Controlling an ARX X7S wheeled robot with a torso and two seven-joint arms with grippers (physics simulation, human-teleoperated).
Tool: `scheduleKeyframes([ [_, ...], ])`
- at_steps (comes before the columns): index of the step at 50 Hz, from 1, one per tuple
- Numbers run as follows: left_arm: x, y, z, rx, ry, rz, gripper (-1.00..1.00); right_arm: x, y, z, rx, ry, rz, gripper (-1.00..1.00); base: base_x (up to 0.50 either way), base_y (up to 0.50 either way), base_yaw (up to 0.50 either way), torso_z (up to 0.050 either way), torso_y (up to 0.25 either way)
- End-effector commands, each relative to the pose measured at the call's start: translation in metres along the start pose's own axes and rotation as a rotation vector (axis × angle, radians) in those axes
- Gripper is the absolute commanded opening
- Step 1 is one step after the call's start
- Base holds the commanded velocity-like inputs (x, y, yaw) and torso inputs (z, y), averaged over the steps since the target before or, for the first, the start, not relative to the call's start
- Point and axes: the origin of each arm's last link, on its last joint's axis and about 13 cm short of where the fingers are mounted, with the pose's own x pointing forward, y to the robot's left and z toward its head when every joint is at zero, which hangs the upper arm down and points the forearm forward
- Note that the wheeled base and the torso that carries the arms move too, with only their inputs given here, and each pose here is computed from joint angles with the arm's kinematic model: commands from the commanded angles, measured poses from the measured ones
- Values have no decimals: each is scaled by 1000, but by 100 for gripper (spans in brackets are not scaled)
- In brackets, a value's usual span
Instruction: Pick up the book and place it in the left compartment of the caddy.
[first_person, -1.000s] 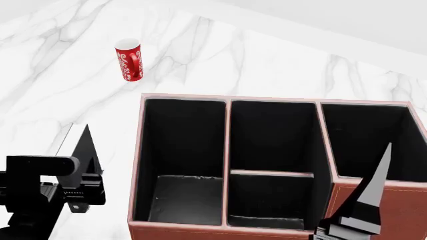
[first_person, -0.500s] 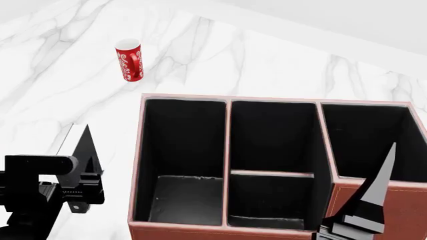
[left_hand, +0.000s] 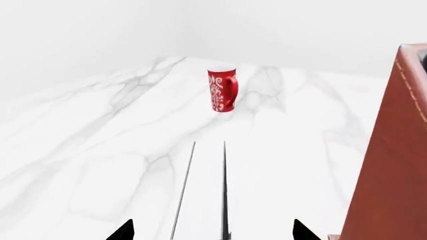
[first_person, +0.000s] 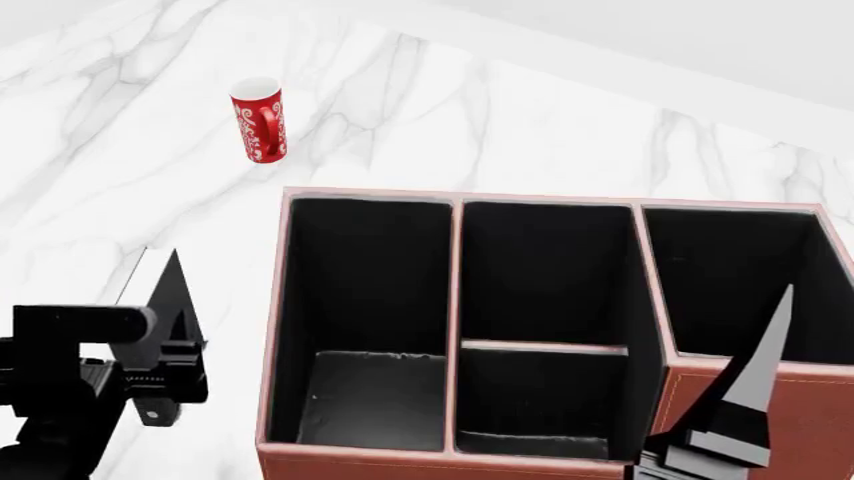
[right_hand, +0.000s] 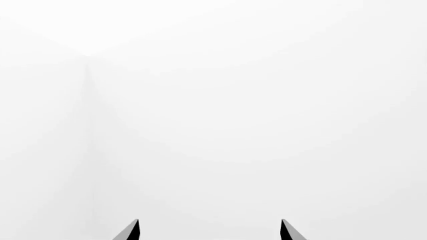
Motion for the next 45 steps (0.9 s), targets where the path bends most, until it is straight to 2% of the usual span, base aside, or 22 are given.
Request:
scheduleKeyframes([
  [1, 14, -2, 0, -52, -8, -6, 100, 1, -1, 0, -3, -17, 9, 100, 0, 0, 0, 0, 0],
  [15, 27, -4, -8, -56, 25, -20, 100, 1, 0, 0, -1, -19, 12, 100, 0, 0, 0, 0, 0],
  [32, 24, -3, -15, -55, 72, 0, 100, 1, 0, -1, 1, -17, 16, 100, 0, 0, 0, 0, 0],
  [33, 24, -3, -15, -58, 65, 5, -100, 1, 0, -1, 0, -16, 15, 100, 0, 0, 0, 0, 0],
  [45, 25, -2, -13, -49, 46, 8, -100, 1, 1, -2, 3, -16, 21, 100, 0, 0, 0, 0, 0],
])
